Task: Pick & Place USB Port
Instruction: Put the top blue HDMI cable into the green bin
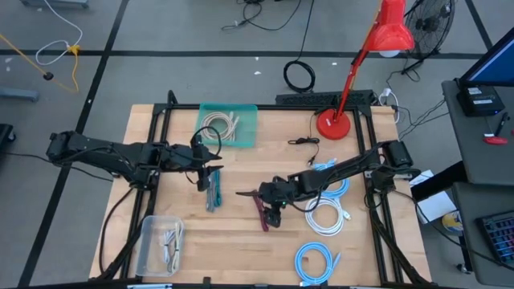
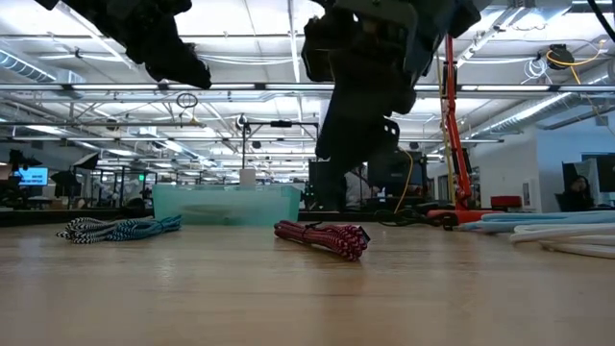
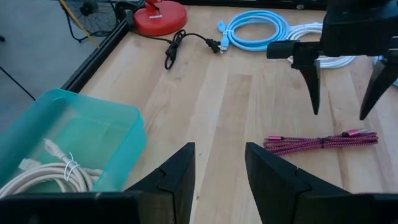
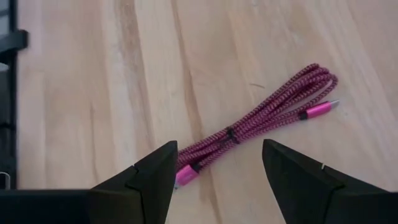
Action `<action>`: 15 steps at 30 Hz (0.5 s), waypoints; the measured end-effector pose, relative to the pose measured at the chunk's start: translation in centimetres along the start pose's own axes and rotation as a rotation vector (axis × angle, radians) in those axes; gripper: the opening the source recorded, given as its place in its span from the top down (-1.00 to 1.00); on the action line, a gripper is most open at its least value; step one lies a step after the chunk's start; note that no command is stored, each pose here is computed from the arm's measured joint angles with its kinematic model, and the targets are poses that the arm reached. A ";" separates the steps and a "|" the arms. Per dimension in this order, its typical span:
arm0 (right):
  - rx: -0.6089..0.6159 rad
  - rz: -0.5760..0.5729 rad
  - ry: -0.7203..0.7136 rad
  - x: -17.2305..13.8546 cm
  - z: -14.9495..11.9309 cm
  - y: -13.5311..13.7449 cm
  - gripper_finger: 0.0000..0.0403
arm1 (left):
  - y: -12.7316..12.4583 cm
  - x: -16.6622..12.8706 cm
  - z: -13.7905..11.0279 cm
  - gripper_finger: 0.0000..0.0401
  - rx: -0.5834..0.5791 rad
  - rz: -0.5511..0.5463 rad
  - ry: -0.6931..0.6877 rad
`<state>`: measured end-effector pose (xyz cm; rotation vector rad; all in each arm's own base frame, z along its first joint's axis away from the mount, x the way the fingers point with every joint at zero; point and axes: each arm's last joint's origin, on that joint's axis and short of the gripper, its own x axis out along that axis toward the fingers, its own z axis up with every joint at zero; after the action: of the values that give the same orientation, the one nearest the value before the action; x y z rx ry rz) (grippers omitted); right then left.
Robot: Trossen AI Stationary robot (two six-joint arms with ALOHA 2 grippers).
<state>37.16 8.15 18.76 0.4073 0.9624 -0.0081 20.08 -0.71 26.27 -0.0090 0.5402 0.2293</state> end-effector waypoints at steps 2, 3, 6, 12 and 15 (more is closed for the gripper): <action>-0.022 0.000 0.000 0.0 0.0 0.1 -0.12 | 0.0 0.0 -0.1 0.28 0.001 0.001 0.005; -0.036 0.001 -0.002 0.0 -0.1 0.2 -0.12 | 0.0 0.0 -0.1 0.28 0.003 0.001 0.012; -0.065 -0.009 0.020 0.0 -0.5 0.5 -0.12 | 0.0 0.0 -0.2 0.28 0.001 0.002 0.022; -0.028 -0.392 0.171 -0.8 -2.8 -1.6 -0.12 | 0.0 0.0 -0.2 0.28 -0.017 0.002 0.023; 0.061 -0.600 0.247 -1.9 -3.9 -3.1 -0.12 | 0.0 0.0 -0.2 0.28 -0.016 0.002 0.023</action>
<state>32.43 6.31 17.28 0.1638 1.3023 -0.5429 19.95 -0.70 26.07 -0.0270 0.5612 0.2359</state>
